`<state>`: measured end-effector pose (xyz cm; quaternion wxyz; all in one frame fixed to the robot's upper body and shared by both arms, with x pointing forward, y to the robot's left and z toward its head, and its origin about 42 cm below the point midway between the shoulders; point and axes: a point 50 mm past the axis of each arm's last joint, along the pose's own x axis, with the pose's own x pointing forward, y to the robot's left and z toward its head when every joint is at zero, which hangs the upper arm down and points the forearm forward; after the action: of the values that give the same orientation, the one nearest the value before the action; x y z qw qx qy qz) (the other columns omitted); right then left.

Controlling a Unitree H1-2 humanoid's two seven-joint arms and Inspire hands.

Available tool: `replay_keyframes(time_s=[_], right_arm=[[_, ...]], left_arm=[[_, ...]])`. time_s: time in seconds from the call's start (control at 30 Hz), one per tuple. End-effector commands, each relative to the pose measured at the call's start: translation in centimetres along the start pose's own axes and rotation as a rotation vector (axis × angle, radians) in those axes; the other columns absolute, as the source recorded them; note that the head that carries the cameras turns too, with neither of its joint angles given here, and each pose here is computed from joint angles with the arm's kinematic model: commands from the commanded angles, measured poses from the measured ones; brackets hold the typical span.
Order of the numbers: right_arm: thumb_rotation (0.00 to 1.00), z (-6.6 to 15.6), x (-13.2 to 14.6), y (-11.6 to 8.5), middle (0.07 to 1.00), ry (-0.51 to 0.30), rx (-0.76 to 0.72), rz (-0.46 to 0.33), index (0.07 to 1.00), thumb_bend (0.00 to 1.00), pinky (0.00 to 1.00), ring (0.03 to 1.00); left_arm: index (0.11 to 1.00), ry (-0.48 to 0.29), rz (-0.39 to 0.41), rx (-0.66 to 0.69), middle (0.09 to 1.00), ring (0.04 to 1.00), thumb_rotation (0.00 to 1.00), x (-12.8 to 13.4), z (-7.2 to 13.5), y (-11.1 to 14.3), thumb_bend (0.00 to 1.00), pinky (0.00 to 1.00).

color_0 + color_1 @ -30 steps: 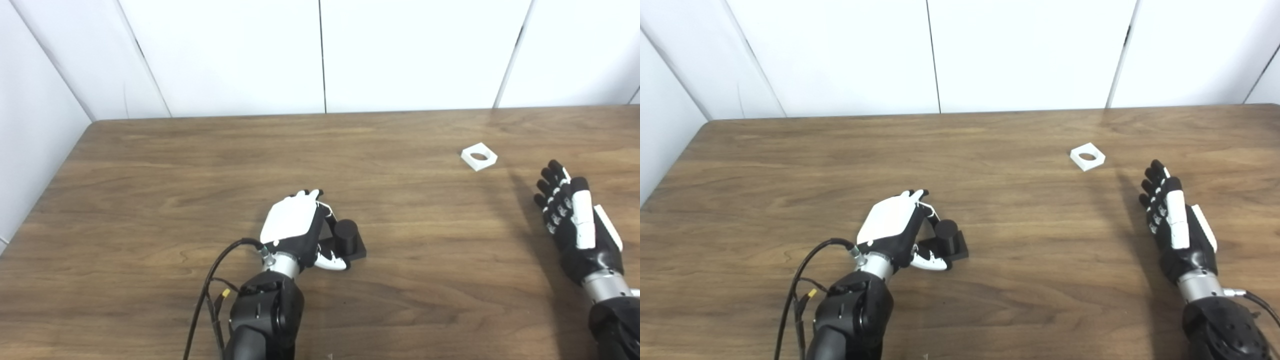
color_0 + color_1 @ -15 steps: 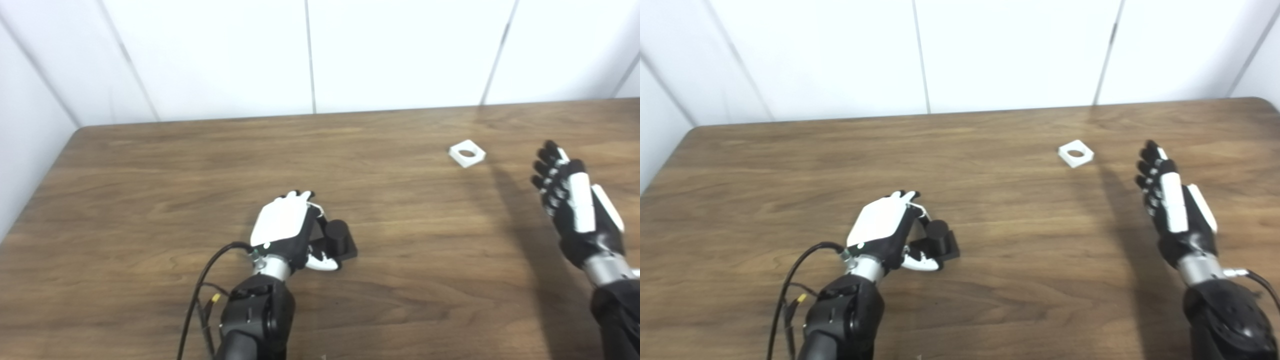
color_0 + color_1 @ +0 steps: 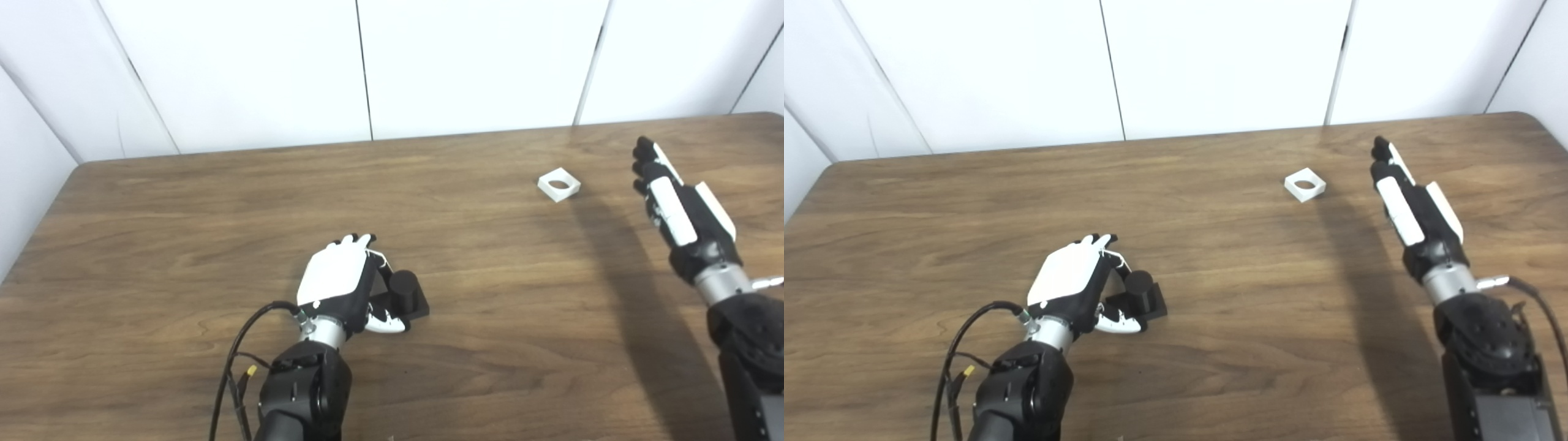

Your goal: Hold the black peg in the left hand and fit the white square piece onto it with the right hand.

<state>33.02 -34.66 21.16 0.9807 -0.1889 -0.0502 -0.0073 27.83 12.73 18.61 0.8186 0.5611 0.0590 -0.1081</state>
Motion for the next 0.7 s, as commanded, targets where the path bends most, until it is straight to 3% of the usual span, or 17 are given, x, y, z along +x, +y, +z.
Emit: replay_keyframes(time_s=[0.0, 0.2, 0.3, 0.67], right_arm=[[0.79, 2.3, 1.8, -1.2, 1.0, -0.074, -0.08, -0.014, 1.0, 0.64, 1.0, 1.0], [0.55, 2.9, 3.8, -2.3, 1.0, -0.084, -0.269, 0.0, 0.995, 0.7, 0.99, 1.0], [0.49, 3.2, 4.8, -2.8, 1.0, -0.08, -0.358, 0.007, 0.959, 0.74, 1.0, 1.0], [0.4, 4.3, 8.1, -4.0, 1.0, -0.085, -0.61, 0.058, 0.877, 0.8, 1.0, 1.0]], left_arm=[[0.481, 0.042, -0.015, 0.036, 0.963, 1.0, 0.06, -0.1, -1.2, -0.5, 0.52, 1.0], [0.481, 0.043, -0.017, 0.043, 0.964, 1.0, 0.06, -0.1, -1.2, -0.6, 0.52, 1.0], [0.48, 0.043, -0.017, 0.048, 0.963, 1.0, 0.06, -0.1, -1.3, -0.6, 0.52, 1.0], [0.481, 0.043, -0.015, 0.053, 0.961, 1.0, 0.06, 0.1, -1.3, -0.6, 0.52, 1.0]])
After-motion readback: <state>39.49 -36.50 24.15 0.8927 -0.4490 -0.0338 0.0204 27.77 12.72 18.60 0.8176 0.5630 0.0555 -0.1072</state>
